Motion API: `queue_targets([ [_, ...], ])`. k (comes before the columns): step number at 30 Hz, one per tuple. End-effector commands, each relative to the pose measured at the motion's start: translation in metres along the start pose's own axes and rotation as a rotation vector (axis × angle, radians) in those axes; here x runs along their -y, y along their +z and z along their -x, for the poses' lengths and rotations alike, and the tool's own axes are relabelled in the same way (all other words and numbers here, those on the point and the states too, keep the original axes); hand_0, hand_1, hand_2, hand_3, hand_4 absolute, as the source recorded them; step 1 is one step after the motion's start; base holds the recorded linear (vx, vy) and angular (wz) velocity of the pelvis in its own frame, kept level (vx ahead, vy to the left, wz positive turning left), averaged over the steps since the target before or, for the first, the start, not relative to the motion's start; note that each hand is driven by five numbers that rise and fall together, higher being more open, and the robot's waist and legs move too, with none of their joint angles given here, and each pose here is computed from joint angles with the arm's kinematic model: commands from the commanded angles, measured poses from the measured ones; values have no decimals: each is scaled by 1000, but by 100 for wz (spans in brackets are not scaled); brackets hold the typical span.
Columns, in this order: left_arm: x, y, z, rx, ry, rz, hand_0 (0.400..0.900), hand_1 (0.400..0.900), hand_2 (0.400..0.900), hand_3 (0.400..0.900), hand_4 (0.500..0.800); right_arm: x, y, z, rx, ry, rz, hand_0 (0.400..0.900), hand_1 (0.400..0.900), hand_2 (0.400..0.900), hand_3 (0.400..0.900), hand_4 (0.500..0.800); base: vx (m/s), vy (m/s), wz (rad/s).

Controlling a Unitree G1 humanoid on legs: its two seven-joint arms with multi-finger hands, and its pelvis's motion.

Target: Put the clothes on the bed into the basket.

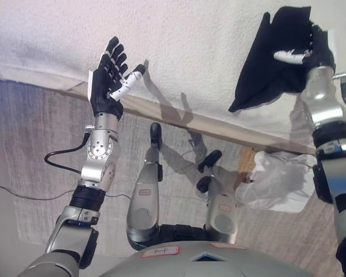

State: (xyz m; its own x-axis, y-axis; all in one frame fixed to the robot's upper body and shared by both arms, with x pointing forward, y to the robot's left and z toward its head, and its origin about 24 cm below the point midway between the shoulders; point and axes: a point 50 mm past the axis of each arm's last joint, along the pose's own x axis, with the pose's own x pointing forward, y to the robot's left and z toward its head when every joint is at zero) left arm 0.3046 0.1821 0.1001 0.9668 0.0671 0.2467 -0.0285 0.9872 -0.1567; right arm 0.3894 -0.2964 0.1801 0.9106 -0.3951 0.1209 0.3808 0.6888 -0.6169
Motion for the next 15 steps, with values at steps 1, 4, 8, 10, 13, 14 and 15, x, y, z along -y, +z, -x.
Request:
queue_targets([
  [1, 15, 44, -8, 222, -81, 54, 900, 900, 900, 900, 800, 69, 58, -15, 170, -163, -5, 900, 900, 900, 900, 800, -15, -15, 14],
  [4, 16, 46, -10, 227, -90, 49, 900, 900, 900, 900, 800, 76, 66, -19, 156, -153, -9, 900, 900, 900, 900, 800, -5, -13, 11],
  [8, 16, 48, -12, 230, -93, 51, 900, 900, 900, 900, 800, 72, 74, -20, 162, -115, -26, 400, 400, 400, 400, 500, 4, -9, 7],
  [10, 13, 47, -11, 224, -81, 52, 900, 900, 900, 900, 800, 70, 75, -20, 168, -112, -36, 400, 400, 400, 400, 500, -1, -1, 6],
  [13, 12, 47, -11, 223, -71, 57, 900, 900, 900, 900, 800, 65, 76, -19, 177, -101, -50, 400, 400, 400, 400, 500, -2, 1, 1],
  [14, 12, 46, -11, 222, -71, 59, 900, 900, 900, 900, 800, 63, 76, -19, 178, -100, -55, 400, 400, 400, 400, 500, -4, 1, 3],
  [15, 11, 47, -11, 224, -67, 61, 900, 900, 900, 900, 800, 62, 77, -19, 187, -98, -63, 400, 400, 400, 400, 500, 0, 0, 0],
])
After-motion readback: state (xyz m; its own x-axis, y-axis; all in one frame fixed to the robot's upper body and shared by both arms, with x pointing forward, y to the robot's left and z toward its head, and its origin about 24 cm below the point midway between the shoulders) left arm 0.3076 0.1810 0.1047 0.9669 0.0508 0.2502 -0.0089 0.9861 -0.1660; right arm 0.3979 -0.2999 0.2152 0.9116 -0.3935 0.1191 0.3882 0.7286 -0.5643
